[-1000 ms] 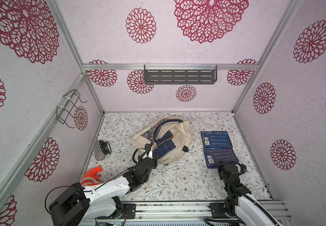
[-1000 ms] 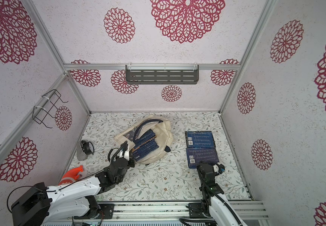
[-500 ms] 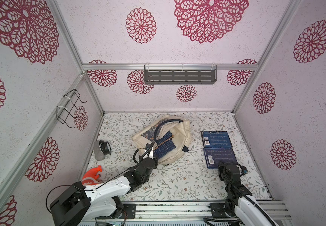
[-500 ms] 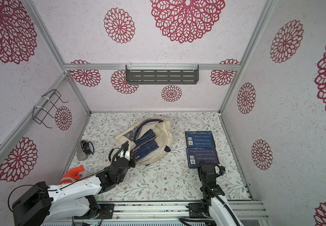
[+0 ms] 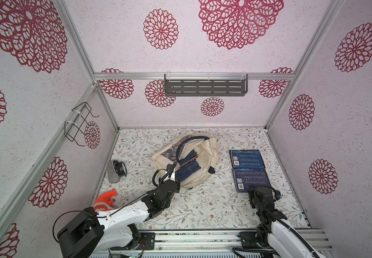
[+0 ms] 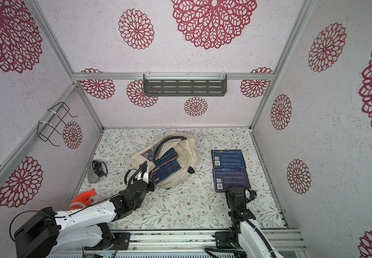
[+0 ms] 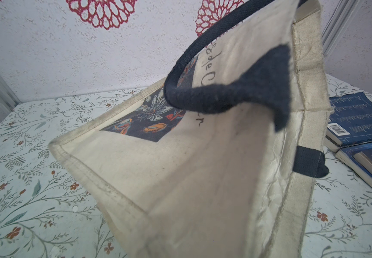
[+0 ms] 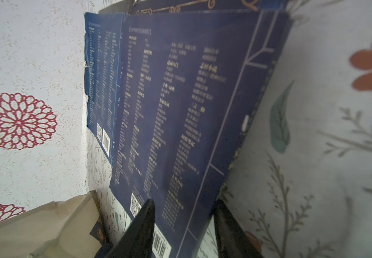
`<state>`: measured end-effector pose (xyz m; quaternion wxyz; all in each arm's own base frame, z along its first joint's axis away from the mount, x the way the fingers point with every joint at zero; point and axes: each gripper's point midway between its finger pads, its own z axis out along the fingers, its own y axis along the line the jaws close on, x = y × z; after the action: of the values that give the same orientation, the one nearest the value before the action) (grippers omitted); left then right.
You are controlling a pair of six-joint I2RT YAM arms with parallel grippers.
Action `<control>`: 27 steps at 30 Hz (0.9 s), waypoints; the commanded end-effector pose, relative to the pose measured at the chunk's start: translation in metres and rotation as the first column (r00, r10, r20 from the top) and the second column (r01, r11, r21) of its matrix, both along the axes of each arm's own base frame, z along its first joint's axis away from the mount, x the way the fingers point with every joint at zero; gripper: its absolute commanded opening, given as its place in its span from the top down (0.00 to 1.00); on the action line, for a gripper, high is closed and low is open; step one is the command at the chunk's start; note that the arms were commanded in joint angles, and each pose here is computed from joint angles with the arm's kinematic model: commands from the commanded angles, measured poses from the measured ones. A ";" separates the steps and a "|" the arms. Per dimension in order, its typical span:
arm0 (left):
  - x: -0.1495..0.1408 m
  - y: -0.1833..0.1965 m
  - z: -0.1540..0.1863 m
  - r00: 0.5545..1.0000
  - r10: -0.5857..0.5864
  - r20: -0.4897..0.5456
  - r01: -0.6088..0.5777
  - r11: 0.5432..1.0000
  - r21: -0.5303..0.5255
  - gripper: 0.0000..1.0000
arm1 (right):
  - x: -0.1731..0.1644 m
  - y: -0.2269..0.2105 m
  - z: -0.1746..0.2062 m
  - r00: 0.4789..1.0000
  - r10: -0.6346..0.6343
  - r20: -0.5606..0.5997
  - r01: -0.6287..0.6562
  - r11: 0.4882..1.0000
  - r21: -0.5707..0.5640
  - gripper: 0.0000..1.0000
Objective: Take out the books from the canvas bag
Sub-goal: Place the book on the book.
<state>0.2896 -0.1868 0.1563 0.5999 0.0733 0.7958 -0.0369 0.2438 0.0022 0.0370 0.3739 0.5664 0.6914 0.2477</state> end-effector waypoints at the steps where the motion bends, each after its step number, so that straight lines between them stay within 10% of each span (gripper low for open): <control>1: 0.003 -0.010 0.023 0.999 -0.010 0.053 0.012 0.999 -0.037 1.00 | 0.005 -0.001 0.012 1.000 -0.001 0.026 0.001 1.000 -0.007 0.52; 17: 0.002 -0.008 0.025 0.998 -0.005 0.060 0.007 0.999 -0.035 1.00 | 0.009 -0.005 0.026 0.998 0.035 0.052 -0.030 0.995 -0.092 0.40; 27: 0.000 -0.007 0.023 0.998 -0.012 0.062 0.014 0.999 -0.033 1.00 | 0.000 -0.003 0.030 0.999 0.048 -0.001 -0.048 0.995 -0.083 0.01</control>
<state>0.2893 -0.1864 0.1570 0.6012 0.0740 0.7949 -0.0338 0.2435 0.0032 0.0537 0.3896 0.5302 0.7136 0.2403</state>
